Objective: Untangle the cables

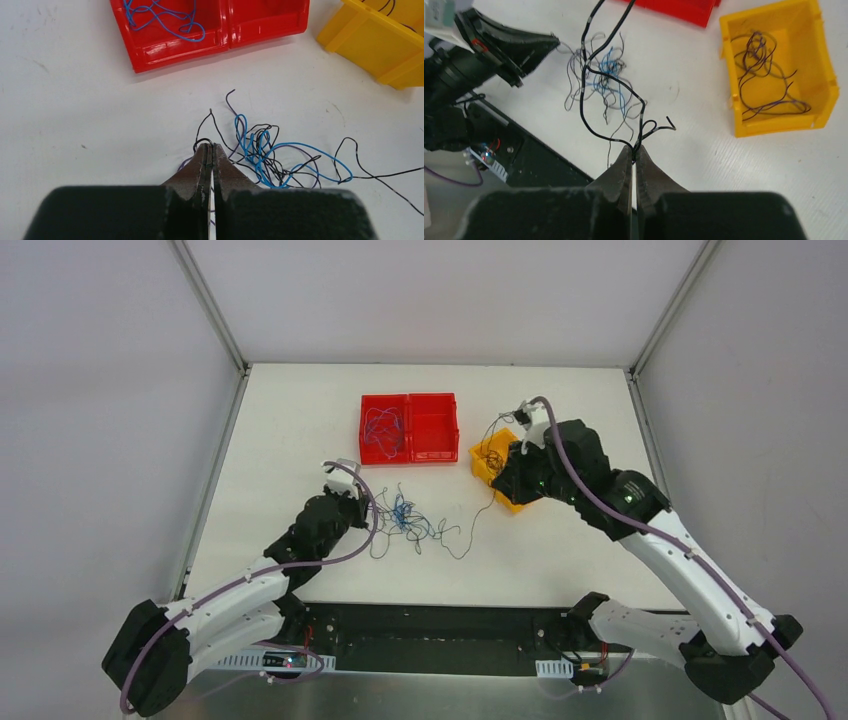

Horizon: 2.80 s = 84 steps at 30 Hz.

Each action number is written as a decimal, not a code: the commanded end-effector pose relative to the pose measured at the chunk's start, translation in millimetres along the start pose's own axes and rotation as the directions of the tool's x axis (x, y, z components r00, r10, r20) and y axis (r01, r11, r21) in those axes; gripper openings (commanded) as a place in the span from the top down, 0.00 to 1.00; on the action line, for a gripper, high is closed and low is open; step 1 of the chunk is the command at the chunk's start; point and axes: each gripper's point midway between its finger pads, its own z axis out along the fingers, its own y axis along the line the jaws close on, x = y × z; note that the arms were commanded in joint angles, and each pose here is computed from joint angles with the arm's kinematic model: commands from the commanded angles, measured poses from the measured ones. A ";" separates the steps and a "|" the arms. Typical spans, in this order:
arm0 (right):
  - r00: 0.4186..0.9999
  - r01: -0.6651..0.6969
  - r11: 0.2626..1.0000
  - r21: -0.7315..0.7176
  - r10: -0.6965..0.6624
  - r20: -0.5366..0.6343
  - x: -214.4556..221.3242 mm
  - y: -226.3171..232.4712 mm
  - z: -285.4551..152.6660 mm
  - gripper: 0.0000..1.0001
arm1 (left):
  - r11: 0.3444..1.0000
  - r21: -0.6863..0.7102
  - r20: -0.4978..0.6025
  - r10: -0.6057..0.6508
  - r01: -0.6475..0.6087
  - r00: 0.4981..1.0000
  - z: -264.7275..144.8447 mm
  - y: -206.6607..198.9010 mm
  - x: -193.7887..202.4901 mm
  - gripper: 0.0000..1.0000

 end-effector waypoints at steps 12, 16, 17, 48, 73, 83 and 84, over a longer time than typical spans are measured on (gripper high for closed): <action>0.744 -0.056 0.998 0.014 0.051 -0.667 159.8 7.8 49.7 0.67 | 0.989 0.126 0.117 0.066 -0.081 0.991 12.8 -20.8 -11.5 1.00; 0.771 -0.116 0.993 0.035 0.112 -0.627 164.8 10.2 65.7 0.19 | 0.988 0.129 0.124 0.064 -0.080 0.990 11.7 -20.8 -10.8 1.00; 0.781 -0.125 0.991 0.053 0.131 -0.610 164.9 8.4 68.4 0.06 | 0.988 0.132 0.126 0.063 -0.079 0.990 11.1 -21.0 -11.0 1.00; 0.862 0.220 0.950 0.222 -0.083 -0.500 205.8 6.5 129.0 0.14 | 0.991 0.103 0.152 0.067 -0.083 0.986 6.9 -13.7 -12.1 1.00; 0.928 -0.260 0.800 0.540 0.361 -0.088 165.9 -100.7 38.4 1.00 | 0.966 -0.257 0.179 0.014 0.033 0.984 -7.6 54.9 -7.9 1.00; 0.868 -0.472 0.709 0.524 0.477 0.136 143.4 -129.5 6.4 1.00 | 0.960 -0.275 0.171 0.006 0.042 0.985 -8.0 57.4 -9.1 1.00; 0.869 -0.469 0.725 0.504 0.481 0.116 143.6 -124.7 9.3 1.00 | 0.965 -0.260 0.164 0.014 0.029 0.986 -7.3 54.4 -9.2 1.00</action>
